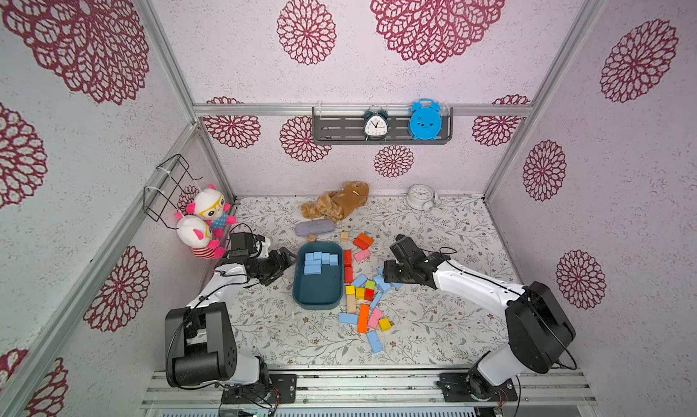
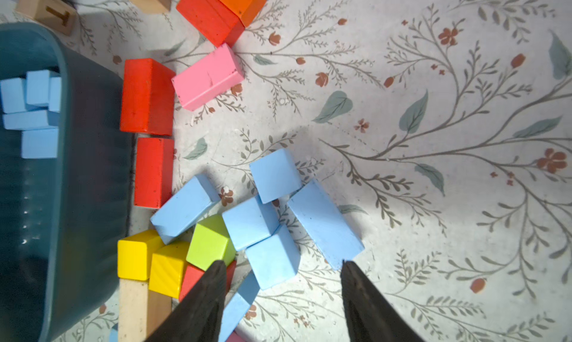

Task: Pick out the blue building blocks
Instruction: Adjust the storage box at the center of the board, then pick up the building block from the center of the board.

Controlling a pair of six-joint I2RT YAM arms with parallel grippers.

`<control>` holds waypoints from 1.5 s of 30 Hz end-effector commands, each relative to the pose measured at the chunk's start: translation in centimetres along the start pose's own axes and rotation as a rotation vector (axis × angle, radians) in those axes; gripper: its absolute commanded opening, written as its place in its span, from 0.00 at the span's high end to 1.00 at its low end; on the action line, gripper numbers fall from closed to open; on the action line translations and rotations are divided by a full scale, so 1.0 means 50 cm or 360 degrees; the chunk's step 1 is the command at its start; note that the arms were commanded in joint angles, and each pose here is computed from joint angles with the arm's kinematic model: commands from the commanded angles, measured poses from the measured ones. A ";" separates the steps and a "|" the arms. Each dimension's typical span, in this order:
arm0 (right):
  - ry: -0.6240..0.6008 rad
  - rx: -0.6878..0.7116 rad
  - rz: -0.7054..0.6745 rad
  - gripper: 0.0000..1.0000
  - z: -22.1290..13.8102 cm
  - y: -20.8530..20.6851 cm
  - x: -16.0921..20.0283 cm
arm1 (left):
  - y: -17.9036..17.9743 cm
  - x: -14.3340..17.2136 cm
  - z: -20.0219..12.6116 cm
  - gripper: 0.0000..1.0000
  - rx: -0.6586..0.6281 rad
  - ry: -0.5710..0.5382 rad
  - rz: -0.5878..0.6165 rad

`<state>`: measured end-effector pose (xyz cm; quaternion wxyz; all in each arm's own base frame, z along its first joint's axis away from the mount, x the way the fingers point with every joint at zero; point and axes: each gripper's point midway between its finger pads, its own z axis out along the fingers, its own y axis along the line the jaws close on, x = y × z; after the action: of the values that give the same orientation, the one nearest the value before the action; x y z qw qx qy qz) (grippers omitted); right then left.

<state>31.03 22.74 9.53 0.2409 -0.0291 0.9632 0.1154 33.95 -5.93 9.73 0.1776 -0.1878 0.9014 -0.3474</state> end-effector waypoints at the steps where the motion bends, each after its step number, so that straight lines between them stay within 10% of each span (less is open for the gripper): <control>1: 0.0078 0.0102 -0.0108 0.37 -0.007 -0.027 0.009 | -0.024 0.051 0.019 0.10 0.0182 0.0217 -0.0116; 14: 0.0078 0.0079 -0.0177 0.38 0.023 0.001 -0.039 | -0.075 0.110 0.046 0.08 0.0315 0.0317 -0.0055; 32: 0.0288 0.0187 -0.0247 0.40 0.137 -0.002 -0.068 | -0.038 0.021 -0.025 0.05 0.0149 -0.0062 0.0106; 45: 0.0305 0.0154 -0.0221 0.74 0.127 0.017 -0.075 | -0.031 0.021 -0.020 0.05 0.0134 -0.0066 0.0126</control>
<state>37.04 25.02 3.24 0.1415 -0.1020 0.9837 0.0430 32.79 -7.19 11.39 0.2040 -0.1613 0.8874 -0.3806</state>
